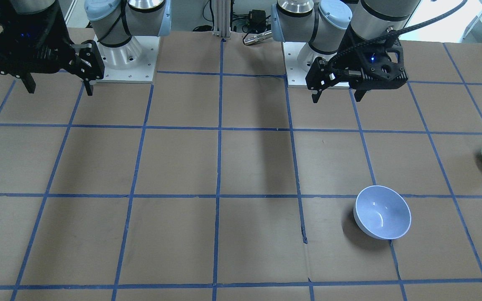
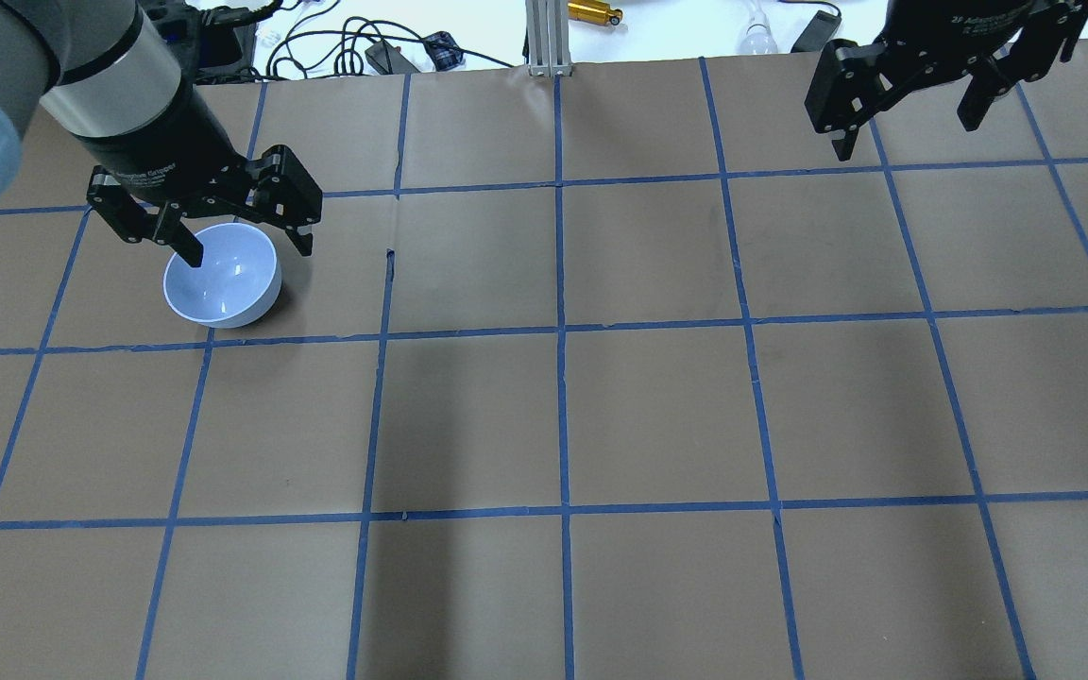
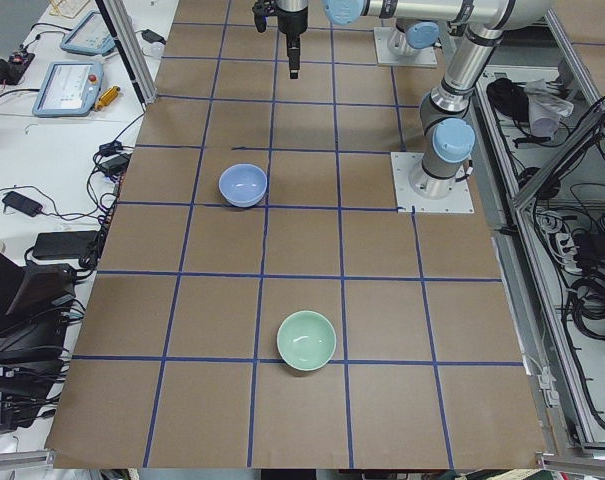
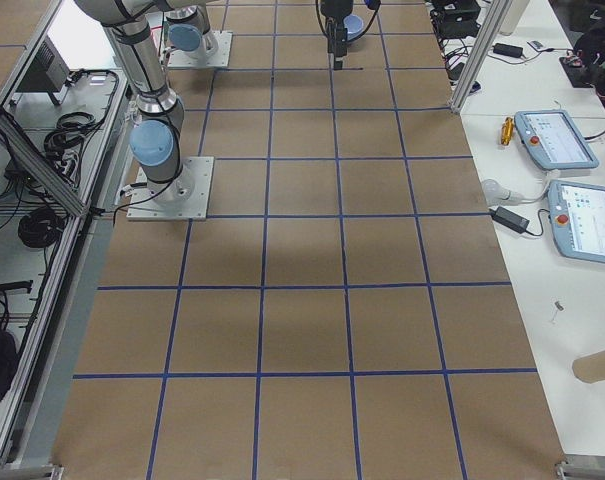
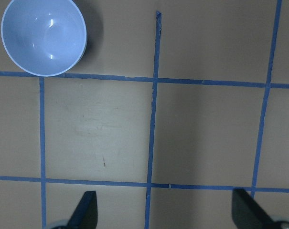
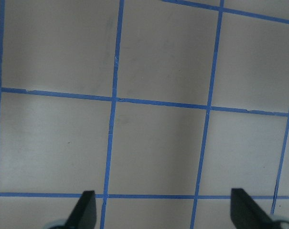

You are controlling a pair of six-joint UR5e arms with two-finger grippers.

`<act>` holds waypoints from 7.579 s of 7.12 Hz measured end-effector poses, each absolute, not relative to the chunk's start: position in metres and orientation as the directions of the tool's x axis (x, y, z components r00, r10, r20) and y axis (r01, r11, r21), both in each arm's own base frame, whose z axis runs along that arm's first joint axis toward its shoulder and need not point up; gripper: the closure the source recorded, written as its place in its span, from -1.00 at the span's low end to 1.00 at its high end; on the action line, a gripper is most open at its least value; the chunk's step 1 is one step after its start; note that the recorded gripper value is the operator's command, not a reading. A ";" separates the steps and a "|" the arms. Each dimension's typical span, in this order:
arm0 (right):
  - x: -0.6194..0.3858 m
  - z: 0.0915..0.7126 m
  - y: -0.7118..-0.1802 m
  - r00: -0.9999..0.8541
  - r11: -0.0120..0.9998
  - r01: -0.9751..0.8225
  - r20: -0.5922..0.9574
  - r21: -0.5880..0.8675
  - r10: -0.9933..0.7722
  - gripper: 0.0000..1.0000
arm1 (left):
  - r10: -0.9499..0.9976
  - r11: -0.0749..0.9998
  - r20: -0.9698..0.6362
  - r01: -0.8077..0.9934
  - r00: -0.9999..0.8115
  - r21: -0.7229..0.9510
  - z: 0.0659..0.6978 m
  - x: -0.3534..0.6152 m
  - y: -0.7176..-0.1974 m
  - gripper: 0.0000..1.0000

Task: Stack green bowl on blue bowl
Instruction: 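Open the left gripper and lift it away from the light blue bowl, then move the left gripper toward the robot, down over the pale green bowl, then grasp the rim of the pale green bowl with the left gripper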

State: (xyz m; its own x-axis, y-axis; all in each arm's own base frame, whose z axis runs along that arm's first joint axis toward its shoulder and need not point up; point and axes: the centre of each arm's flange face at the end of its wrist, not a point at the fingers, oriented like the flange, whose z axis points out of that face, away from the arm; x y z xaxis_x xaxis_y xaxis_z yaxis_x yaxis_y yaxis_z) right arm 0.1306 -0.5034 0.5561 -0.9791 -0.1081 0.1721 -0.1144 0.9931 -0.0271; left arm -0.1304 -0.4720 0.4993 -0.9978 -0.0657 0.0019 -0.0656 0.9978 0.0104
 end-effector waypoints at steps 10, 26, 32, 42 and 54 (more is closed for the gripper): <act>0.130 0.556 -0.503 -0.979 0.993 -0.114 0.172 -0.027 -0.108 -1.00 | -0.040 0.999 0.000 -0.040 -0.999 0.006 0.489 -0.115 -0.468 -1.00; 0.130 0.556 -0.503 -0.979 0.993 -0.114 0.172 -0.027 -0.108 -1.00 | 0.716 0.696 0.037 0.717 -0.697 0.040 0.382 0.390 -0.387 -1.00; 0.130 0.556 -0.503 -0.979 0.993 -0.114 0.172 -0.027 -0.108 -1.00 | 0.829 0.558 -0.017 0.829 -0.558 -0.023 0.271 0.507 -0.352 -1.00; 0.130 0.556 -0.503 -0.979 0.993 -0.114 0.172 -0.027 -0.107 -1.00 | 0.867 0.489 -0.074 0.870 -0.493 -0.063 0.198 0.538 -0.357 0.41; 0.130 0.556 -0.503 -0.979 0.993 -0.114 0.172 -0.027 -0.107 -1.00 | 0.873 0.483 -0.061 0.875 -0.483 -0.025 0.220 0.525 -0.365 1.00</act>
